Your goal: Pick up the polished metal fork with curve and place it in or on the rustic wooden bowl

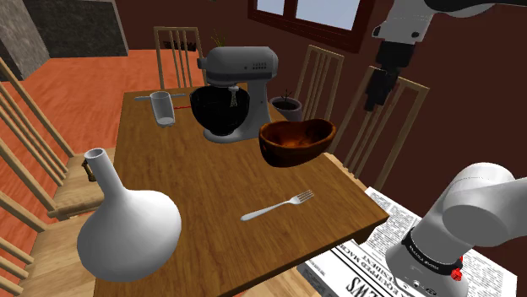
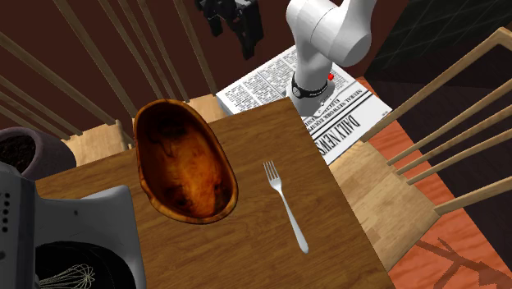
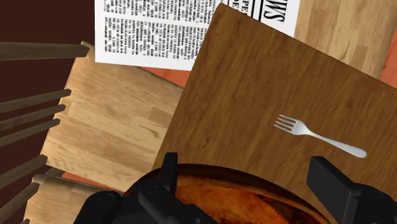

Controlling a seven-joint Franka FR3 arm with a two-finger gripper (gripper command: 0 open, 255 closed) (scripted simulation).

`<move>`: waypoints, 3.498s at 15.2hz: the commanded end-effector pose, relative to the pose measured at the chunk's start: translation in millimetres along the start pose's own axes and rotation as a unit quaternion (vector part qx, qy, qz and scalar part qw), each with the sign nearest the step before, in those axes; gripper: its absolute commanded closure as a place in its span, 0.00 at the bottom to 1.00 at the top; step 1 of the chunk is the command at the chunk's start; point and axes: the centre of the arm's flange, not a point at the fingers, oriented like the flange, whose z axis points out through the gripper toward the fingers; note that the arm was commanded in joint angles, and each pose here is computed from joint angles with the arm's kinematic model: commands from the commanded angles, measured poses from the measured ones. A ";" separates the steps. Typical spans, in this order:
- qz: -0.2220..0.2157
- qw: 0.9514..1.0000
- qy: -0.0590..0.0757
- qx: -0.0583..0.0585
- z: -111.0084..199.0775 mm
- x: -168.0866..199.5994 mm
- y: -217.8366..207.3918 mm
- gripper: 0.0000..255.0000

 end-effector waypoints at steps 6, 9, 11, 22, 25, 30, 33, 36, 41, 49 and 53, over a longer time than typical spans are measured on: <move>-0.096 0.995 -0.003 -0.015 46.9 31.4 -39.3 0.00; -0.153 0.988 -0.005 -0.023 75.7 46.3 -64.8 0.00; -0.191 0.981 -0.006 -0.029 95.2 54.5 -82.4 0.00; -0.393 0.918 -0.012 -0.060 206.4 73.9 -182.5 0.00; -0.445 0.893 -0.014 -0.068 237.9 71.6 -209.1 0.00; -0.463 0.883 -0.014 -0.071 264.7 70.7 -216.0 0.00; -0.463 0.883 -0.014 -0.071 280.4 71.4 -213.8 0.00; -0.463 0.883 -0.014 -0.071 288.6 71.7 -212.6 0.00; -0.463 0.883 -0.014 -0.071 288.6 71.7 -212.6 0.00; -0.463 0.883 -0.014 -0.071 289.5 71.3 -214.1 1.00; -0.463 0.883 -0.014 -0.071 283.3 71.4 -213.1 1.00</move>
